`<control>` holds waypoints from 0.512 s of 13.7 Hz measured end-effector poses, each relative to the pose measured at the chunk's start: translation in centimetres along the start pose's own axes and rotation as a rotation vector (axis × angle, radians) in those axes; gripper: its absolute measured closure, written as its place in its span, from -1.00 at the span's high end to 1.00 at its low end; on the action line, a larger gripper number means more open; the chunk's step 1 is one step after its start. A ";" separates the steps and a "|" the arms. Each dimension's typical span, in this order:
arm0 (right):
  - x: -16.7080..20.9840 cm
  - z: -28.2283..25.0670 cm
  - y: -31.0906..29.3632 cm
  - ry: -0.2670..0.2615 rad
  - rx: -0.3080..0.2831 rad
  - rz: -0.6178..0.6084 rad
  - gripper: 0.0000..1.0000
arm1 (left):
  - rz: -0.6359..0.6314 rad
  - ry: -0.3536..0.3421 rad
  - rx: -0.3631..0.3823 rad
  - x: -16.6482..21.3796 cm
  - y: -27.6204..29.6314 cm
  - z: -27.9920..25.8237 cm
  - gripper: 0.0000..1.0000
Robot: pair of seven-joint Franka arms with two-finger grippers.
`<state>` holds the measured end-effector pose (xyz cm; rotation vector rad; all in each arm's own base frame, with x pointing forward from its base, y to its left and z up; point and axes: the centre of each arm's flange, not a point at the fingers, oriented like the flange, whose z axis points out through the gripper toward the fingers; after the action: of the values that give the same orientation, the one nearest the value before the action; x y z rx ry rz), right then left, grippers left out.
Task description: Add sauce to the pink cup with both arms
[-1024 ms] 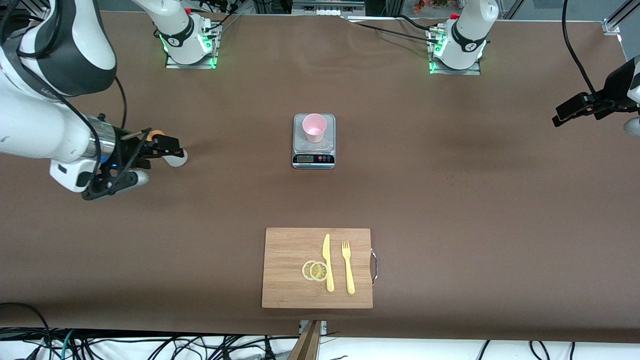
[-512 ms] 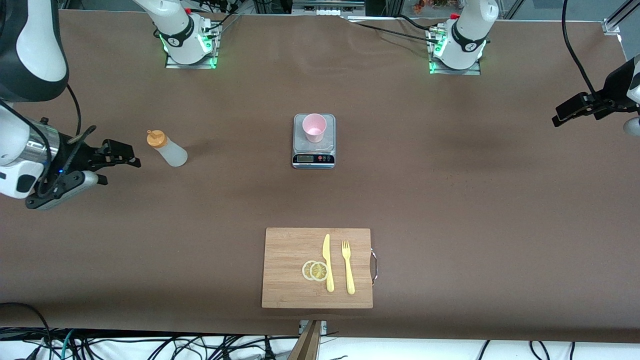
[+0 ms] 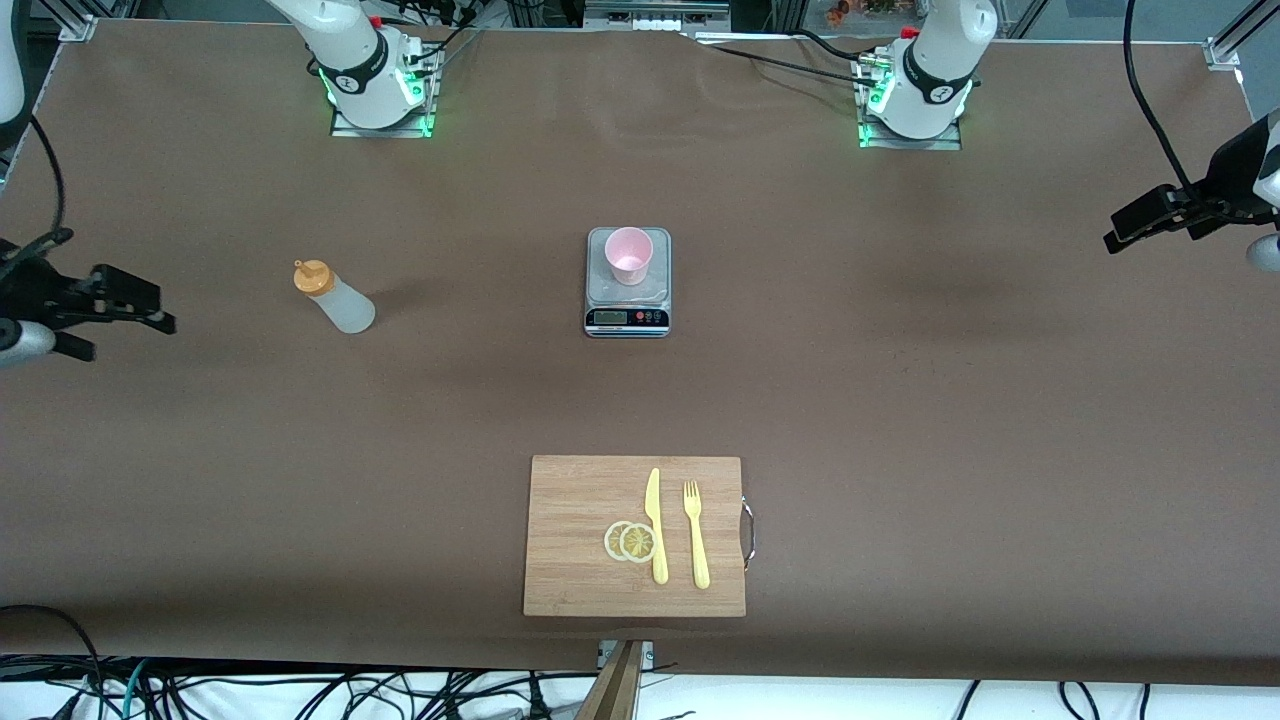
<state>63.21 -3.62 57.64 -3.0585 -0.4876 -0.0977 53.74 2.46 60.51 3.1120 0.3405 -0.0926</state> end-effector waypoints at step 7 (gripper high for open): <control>-2.9 -2.0 -1.2 -0.102 -0.030 0.164 1.00 | 0.000 0.000 0.000 0.0 0.0 0.0 1.00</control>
<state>59.95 -3.49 59.47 -3.1296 -0.2404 0.0574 53.74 2.46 60.51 3.1120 0.3405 -0.0927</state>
